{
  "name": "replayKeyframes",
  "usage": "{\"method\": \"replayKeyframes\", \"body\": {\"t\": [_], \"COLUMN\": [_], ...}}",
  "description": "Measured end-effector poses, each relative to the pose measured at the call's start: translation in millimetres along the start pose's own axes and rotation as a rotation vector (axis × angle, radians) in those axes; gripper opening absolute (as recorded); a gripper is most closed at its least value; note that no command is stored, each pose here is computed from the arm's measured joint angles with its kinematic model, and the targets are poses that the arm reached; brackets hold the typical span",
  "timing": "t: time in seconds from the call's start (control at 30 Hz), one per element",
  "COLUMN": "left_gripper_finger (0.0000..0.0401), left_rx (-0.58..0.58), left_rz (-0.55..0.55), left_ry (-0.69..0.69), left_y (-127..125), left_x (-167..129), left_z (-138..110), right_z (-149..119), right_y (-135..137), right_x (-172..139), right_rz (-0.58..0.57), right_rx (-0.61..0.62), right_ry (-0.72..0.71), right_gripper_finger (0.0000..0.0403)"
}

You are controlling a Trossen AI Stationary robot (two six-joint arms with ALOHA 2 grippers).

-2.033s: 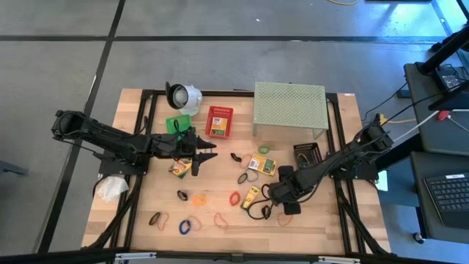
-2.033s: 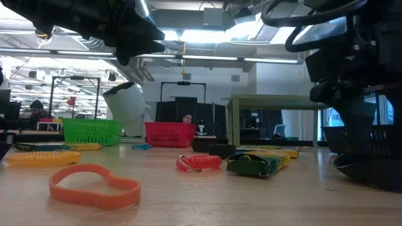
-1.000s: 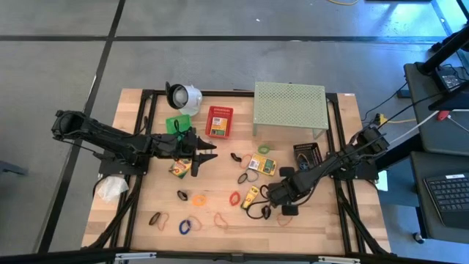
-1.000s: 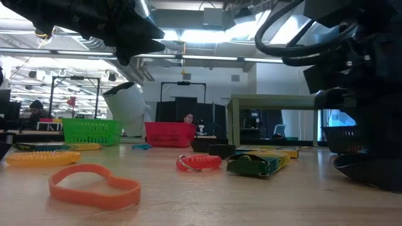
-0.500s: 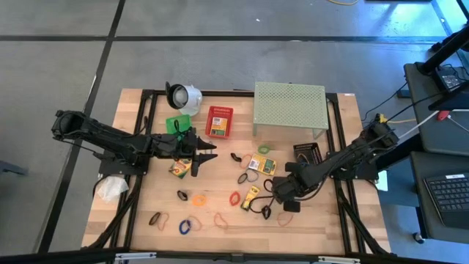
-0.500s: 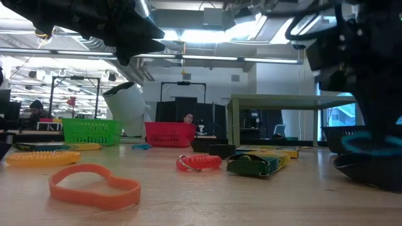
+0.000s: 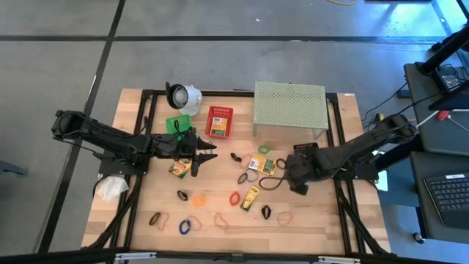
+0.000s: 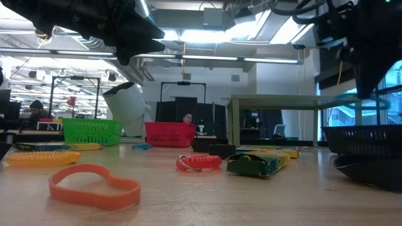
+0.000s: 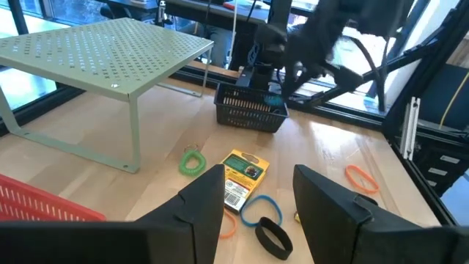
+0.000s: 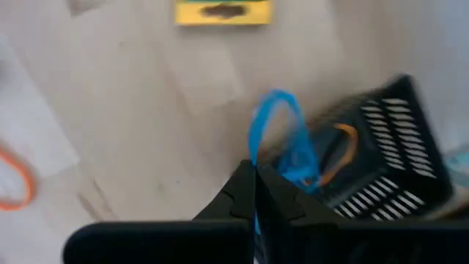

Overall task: Pick & Place Office Desk Supplies
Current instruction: Put the blue rubber band into the black basket

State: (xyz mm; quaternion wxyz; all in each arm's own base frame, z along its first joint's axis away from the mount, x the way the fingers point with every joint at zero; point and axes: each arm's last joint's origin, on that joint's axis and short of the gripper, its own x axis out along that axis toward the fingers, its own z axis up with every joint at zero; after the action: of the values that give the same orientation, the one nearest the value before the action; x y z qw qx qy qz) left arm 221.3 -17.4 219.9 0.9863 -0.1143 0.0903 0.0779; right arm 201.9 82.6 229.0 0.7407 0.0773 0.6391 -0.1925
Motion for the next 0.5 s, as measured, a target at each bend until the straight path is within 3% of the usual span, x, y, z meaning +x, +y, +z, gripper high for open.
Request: {"method": "replayKeyframes", "body": {"t": [0.5], "left_gripper_finger": [0.0161], "left_rx": [0.000], "left_rz": [-0.012], "left_ry": [0.004], "left_y": [-0.3], "left_x": [0.0], "left_z": [-0.2], "right_z": [-13.0], "right_y": [-57.1], "right_x": [-30.6], "right_rz": [-0.051], "right_rx": [0.230], "right_ry": [-0.010], "right_gripper_finger": [0.0000]}}
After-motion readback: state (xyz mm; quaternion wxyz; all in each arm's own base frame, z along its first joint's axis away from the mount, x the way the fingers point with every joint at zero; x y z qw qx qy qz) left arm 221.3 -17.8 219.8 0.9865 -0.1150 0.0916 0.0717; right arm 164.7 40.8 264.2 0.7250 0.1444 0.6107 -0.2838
